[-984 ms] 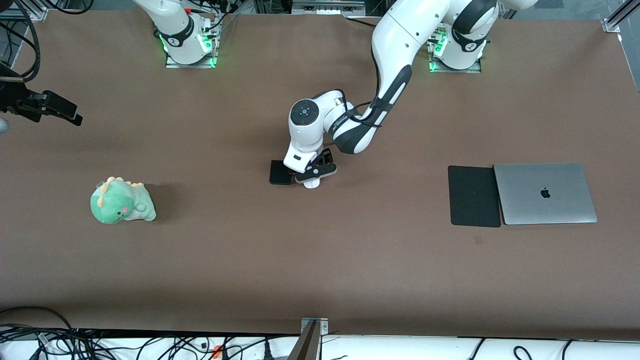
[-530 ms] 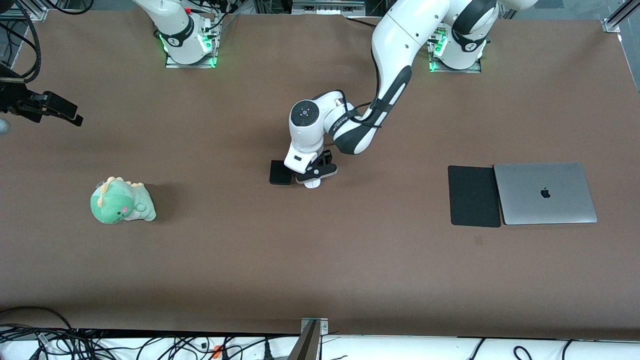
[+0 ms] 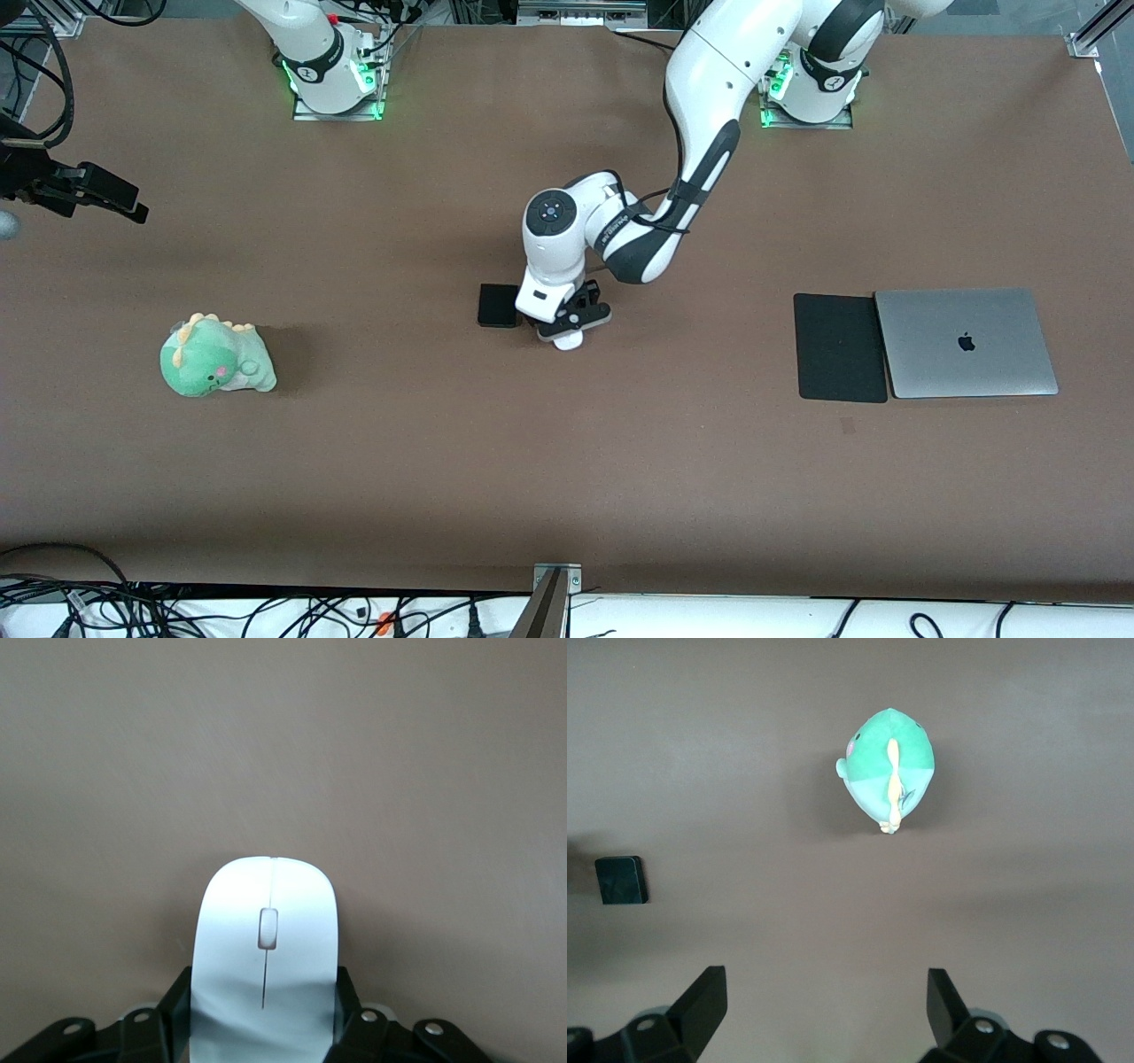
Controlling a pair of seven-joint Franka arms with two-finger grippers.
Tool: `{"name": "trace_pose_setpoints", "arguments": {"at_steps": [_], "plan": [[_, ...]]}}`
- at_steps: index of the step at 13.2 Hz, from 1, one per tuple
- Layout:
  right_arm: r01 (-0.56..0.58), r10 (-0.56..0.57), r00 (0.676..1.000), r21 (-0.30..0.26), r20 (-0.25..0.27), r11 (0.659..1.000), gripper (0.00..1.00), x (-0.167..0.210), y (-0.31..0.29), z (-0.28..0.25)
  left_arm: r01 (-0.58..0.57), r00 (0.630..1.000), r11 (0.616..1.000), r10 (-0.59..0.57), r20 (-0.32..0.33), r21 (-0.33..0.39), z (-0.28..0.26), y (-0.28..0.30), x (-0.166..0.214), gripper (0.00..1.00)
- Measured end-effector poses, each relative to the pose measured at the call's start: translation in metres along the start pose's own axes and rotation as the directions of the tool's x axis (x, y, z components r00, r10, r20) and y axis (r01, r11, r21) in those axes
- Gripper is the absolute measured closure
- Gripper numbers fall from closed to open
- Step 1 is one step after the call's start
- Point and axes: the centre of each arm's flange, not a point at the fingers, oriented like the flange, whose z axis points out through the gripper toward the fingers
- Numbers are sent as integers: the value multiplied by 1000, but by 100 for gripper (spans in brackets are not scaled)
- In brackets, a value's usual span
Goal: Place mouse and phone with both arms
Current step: 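Carry the mouse to the pad while the right gripper reaches the phone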
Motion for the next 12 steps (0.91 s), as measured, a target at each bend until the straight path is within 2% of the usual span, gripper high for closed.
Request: {"name": "trace_pose_setpoints", "arguments": {"at_steps": [6,9,12], "plan": [[29,-29,999,-2,20,1000,0,-1,-19,6,77,997,996,-76,-21,50,-61,-70,138,37],[11,-12,999,12,33,1000,0,0,-38,13,42,999,997,-40,-18,64,-95,-129,204,37],[-35,33,998,43,48,998,0,6,-89,33,-43,999,995,42,9,85,-115,-209,254,37]]}}
